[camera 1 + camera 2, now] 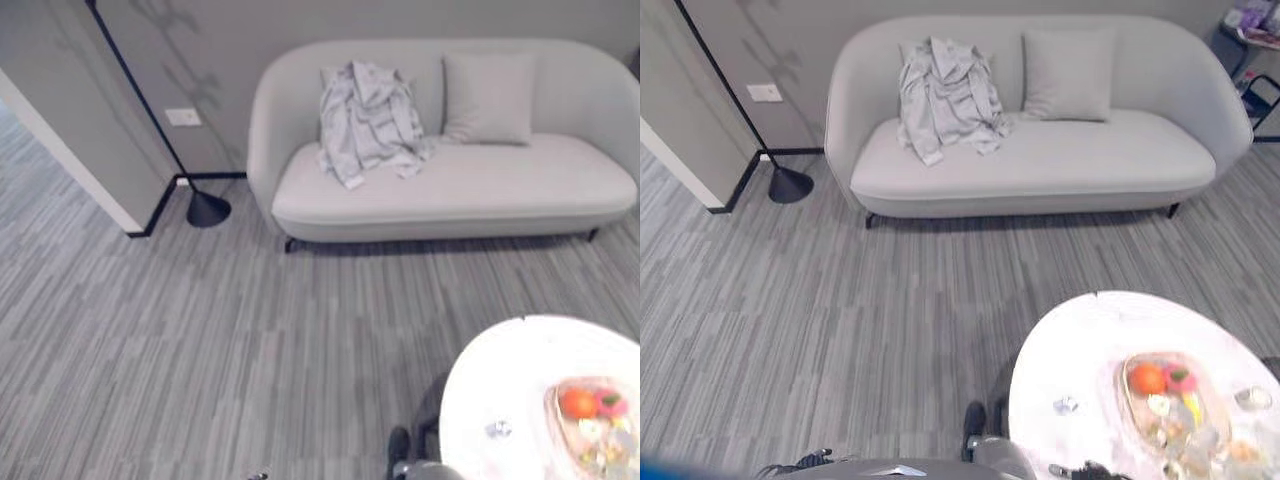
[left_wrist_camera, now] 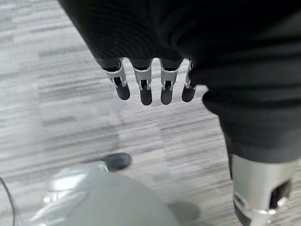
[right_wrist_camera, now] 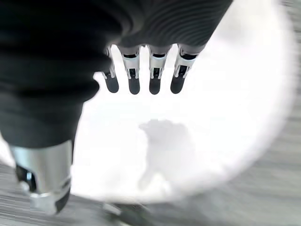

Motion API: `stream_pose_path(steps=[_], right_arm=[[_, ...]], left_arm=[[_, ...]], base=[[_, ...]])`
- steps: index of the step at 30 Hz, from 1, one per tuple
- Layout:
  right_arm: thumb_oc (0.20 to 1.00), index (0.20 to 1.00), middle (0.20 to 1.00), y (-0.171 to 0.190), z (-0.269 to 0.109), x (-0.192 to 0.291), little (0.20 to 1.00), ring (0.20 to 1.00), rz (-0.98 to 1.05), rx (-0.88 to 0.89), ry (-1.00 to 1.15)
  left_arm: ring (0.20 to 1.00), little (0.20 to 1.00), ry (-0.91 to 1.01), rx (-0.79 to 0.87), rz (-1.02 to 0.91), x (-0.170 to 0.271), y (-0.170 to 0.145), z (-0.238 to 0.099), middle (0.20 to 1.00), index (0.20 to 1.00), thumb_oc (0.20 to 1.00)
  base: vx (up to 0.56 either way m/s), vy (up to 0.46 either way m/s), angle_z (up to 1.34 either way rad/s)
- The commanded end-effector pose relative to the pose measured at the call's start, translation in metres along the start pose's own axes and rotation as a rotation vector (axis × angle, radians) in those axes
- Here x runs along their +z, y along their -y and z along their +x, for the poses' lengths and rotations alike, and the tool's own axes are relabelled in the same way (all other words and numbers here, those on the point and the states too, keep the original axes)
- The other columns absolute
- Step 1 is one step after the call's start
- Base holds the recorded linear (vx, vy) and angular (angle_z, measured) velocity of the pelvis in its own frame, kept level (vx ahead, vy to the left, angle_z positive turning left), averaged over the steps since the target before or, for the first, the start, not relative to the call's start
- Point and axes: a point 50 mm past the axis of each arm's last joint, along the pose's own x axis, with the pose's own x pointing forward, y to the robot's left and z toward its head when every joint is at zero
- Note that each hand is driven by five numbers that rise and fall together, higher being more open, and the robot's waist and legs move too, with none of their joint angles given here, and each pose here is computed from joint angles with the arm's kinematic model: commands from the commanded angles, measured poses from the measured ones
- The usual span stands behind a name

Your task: Hang the clothes on the sofa on the clothes rack.

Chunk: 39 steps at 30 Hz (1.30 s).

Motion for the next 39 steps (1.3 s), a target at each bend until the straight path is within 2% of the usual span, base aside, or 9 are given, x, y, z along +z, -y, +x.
stream_pose_path(steps=[1,16,26,34,39], right_arm=[[1.000,1.000,1.000,0.008,0.000,-0.004,1.000,1.000,0.042,-0.030,-0.017],[1.000,1.000,1.000,0.014,0.000,-0.006,1.000,1.000,0.053,-0.059,-0.017],[1.000,1.000,1.000,-0.006,-0.001,-0.007,1.000,1.000,0.014,0.011,-0.027],[1.000,1.000,1.000,-0.006,0.000,0.009,1.000,1.000,0.041,0.003,0.030],[1.000,1.000,1.000,-0.004,0.000,0.007,1.000,1.000,0.058,-0.011,0.020]], left_arm=[[1.000,1.000,0.116,0.035,0.012,0.039,-0.012,0.002,1.000,1.000,1.000],[1.000,1.000,0.083,0.022,-0.038,0.028,-0.008,0.002,1.000,1.000,1.000],[1.000,1.000,0.039,0.049,-0.064,0.012,-0.019,0.000,1.000,1.000,1.000],[1.000,1.000,0.052,0.089,-0.068,0.017,-0.033,-0.001,1.000,1.000,1.000],[1.000,1.000,0.044,0.085,-0.015,0.016,-0.029,0.000,1.000,1.000,1.000]], base=[[0.38,-0.168,0.02],[0.25,-0.005,0.02],[0.31,0.192,-0.40],[0.18,0.199,-0.14],[0.26,0.030,0.05]])
